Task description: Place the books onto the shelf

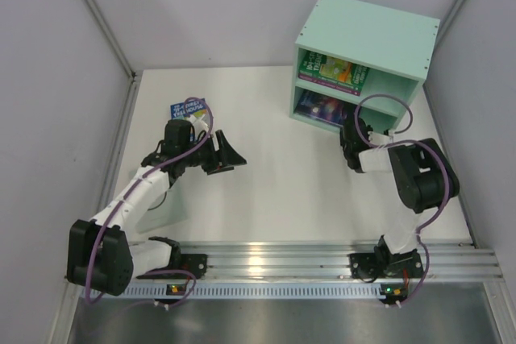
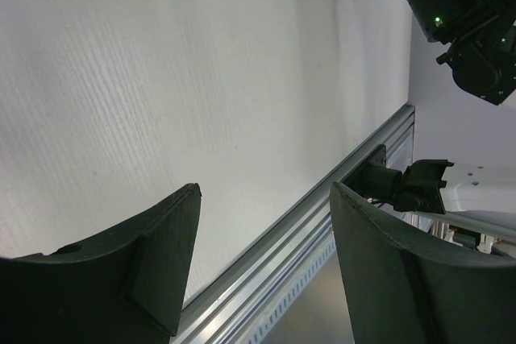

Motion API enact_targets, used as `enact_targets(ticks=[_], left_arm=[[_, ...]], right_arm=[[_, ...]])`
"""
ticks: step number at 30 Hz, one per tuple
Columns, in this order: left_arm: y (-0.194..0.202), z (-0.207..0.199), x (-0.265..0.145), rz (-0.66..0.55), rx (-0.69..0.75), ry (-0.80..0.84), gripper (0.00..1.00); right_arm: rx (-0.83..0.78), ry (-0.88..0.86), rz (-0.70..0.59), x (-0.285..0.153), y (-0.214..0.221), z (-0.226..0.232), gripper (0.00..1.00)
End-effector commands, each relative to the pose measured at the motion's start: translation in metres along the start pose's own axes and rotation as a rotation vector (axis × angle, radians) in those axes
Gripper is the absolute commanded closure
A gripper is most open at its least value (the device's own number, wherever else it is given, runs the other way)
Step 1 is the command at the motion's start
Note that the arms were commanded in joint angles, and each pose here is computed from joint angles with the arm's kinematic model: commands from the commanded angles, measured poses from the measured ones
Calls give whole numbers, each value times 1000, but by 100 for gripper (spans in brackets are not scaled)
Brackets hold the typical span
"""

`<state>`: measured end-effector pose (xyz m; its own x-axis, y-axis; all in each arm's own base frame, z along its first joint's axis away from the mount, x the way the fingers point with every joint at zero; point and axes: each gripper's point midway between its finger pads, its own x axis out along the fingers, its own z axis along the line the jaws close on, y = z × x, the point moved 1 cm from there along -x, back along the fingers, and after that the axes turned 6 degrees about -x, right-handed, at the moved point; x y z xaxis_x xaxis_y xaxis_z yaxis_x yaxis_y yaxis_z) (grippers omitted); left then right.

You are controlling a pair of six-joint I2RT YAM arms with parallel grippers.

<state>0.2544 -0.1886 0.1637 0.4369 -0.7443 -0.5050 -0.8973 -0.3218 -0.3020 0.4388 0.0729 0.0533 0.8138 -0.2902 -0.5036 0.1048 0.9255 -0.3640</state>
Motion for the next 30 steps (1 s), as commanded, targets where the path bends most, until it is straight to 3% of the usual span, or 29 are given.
enact_targets(ticks=[1, 25, 28, 30], left_arm=[[-2, -3, -1, -16, 33, 23, 30], [-2, -2, -1, -17, 32, 20, 30], [-3, -2, -2, -23, 34, 15, 30], [-5, -4, -2, -28, 35, 13, 30]], right_arm=[[33, 6, 22, 5, 11, 0, 91], [50, -16, -3, 8, 10, 8, 89], [45, -17, -3, 5, 8, 9, 81], [47, -25, -5, 1, 5, 13, 69]])
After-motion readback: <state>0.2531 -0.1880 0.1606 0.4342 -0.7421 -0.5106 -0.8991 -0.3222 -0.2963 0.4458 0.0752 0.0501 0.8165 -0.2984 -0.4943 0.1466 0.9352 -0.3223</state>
